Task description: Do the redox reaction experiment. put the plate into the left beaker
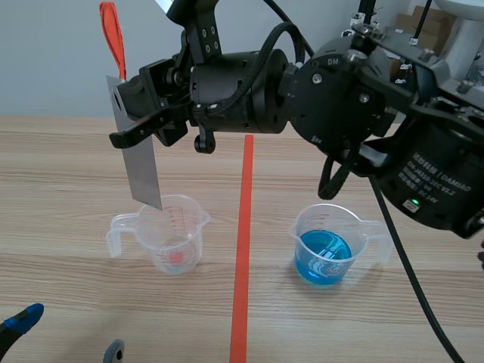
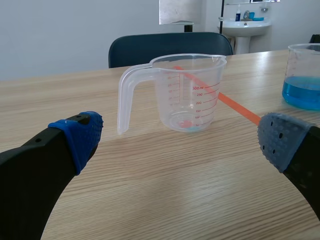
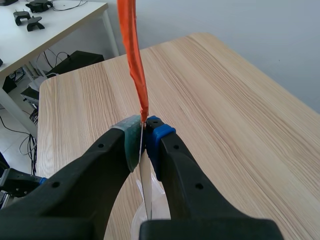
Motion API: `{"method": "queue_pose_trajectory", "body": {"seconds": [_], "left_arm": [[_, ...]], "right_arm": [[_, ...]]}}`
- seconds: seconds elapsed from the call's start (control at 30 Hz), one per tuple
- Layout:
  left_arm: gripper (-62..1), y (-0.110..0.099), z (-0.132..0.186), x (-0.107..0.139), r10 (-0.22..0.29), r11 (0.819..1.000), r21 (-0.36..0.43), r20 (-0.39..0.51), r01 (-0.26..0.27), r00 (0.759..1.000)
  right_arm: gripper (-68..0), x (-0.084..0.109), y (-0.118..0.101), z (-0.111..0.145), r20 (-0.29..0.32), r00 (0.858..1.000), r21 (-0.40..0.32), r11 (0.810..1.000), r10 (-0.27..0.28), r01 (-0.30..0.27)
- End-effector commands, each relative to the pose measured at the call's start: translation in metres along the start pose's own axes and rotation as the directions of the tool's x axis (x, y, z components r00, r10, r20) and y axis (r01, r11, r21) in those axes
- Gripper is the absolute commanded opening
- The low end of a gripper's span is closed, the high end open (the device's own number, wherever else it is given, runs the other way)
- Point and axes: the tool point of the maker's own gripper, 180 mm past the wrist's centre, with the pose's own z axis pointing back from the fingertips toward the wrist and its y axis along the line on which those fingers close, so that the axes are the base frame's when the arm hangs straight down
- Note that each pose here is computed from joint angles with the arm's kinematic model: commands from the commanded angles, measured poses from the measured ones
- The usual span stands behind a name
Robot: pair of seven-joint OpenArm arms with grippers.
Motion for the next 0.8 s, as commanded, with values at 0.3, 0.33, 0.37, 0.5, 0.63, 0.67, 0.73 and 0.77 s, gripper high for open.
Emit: {"method": "queue_pose_trajectory", "body": {"seconds": [0.3, 0.33, 0.37, 0.5, 0.63, 0.67, 0.73, 0.77], "left_arm": [[1.4, 0.003, 0.001, 0.011, -0.007, 1.000, -0.001, 0.049, 0.007, 0.999], [1.4, 0.003, 0.001, 0.011, -0.007, 1.000, -0.001, 0.049, 0.007, 0.999], [1.4, 0.003, 0.001, 0.011, -0.007, 1.000, -0.001, 0.049, 0.007, 0.999], [1.4, 0.003, 0.001, 0.011, -0.007, 1.000, -0.001, 0.049, 0.007, 0.999], [1.4, 0.003, 0.001, 0.011, -0.007, 1.000, -0.001, 0.049, 0.007, 0.999], [1.4, 0.003, 0.001, 0.011, -0.007, 1.000, -0.001, 0.049, 0.007, 0.999], [1.4, 0.003, 0.001, 0.011, -0.007, 1.000, -0.001, 0.049, 0.007, 0.999], [1.4, 0.003, 0.001, 0.011, -0.007, 1.000, -0.001, 0.049, 0.007, 0.999]], "right_arm": [[-66.9, -0.011, -0.013, 0.002, -0.006, 1.000, -0.041, 0.999, 0.008, -0.008], [-66.9, -0.013, -0.016, 0.002, -0.003, 1.000, -0.048, 0.999, 0.002, -0.003], [-66.9, -0.016, -0.019, 0.002, -0.002, 1.000, -0.056, 0.998, -0.004, 0.004], [-66.9, -0.025, -0.030, 0.003, 0.000, 1.000, -0.079, 0.997, -0.024, 0.024], [-66.9, -0.031, -0.038, 0.004, 0.010, 0.999, -0.101, 0.994, -0.038, 0.039], [-66.9, -0.032, -0.040, 0.004, 0.011, 0.999, -0.106, 0.993, -0.042, 0.043], [-66.9, -0.037, -0.042, 0.004, 0.013, 0.999, -0.099, 0.994, -0.050, 0.051], [-66.9, -0.039, -0.043, 0.003, 0.013, 0.998, -0.098, 0.994, -0.055, 0.056]]}}
